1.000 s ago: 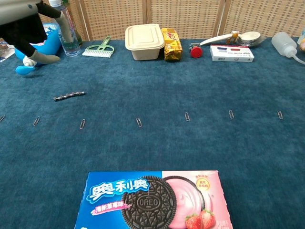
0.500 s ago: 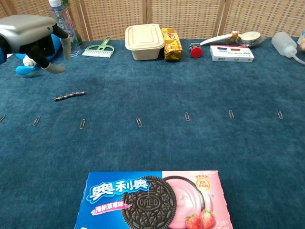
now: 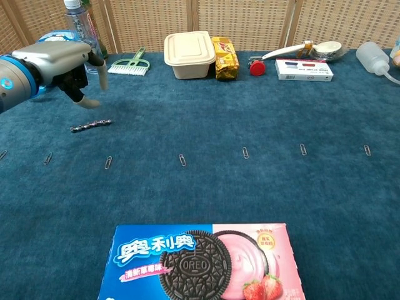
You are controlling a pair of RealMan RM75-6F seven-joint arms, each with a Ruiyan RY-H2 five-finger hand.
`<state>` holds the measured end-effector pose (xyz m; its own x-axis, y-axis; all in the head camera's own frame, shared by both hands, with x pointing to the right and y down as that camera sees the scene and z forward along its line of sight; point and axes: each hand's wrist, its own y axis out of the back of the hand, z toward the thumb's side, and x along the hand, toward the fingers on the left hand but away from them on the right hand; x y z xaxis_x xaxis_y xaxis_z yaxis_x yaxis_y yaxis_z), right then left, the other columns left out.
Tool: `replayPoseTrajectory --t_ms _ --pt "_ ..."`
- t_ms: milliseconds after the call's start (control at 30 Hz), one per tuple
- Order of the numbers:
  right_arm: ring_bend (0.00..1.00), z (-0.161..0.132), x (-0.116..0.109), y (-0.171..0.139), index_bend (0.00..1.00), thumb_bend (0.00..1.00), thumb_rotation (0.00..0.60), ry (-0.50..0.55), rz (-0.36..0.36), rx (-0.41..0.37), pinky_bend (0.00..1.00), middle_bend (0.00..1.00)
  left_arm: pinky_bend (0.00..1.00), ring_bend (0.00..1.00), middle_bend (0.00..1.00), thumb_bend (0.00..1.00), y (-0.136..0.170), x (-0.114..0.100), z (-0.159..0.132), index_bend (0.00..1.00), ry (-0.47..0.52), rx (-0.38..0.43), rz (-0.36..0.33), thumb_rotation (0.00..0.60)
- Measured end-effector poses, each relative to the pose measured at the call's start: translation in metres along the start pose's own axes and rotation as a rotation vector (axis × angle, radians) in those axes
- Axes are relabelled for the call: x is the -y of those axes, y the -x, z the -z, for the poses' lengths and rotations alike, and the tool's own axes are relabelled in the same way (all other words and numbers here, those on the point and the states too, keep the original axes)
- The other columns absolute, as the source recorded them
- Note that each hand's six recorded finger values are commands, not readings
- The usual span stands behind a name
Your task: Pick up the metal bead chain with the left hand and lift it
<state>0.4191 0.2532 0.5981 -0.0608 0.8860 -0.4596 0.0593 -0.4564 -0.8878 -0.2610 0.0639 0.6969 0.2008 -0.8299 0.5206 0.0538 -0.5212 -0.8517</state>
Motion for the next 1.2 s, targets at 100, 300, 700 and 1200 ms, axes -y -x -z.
replayPoseTrajectory --t_ms 100,300,700,1200 --pt "0.0 0.0 0.0 0.0 0.0 0.4 0.493 0.0 0.001 0.002 0.09 0.02 1.0 1.0 1.0 0.51 -0.004 0.007 -0.002 0.44 0.0 -0.002 0.022 0.6" --pt "0.0 0.0 0.002 0.0 0.0 0.4 0.493 -0.001 -0.004 0.006 0.09 0.02 1.0 1.0 1.0 0.61 -0.009 0.016 -0.005 0.48 0.001 -0.006 0.049 0.6" --pt "0.0 0.003 0.003 -0.001 0.0 0.4 0.493 0.003 -0.009 0.019 0.09 0.02 1.0 1.0 1.0 0.64 -0.012 0.023 -0.005 0.48 0.018 -0.016 0.07 0.6" --pt "0.0 0.004 0.003 -0.003 0.0 0.4 0.493 0.009 -0.008 0.026 0.09 0.02 1.0 1.0 1.0 0.64 -0.01 0.04 -0.006 0.46 0.021 -0.021 0.122 0.6"
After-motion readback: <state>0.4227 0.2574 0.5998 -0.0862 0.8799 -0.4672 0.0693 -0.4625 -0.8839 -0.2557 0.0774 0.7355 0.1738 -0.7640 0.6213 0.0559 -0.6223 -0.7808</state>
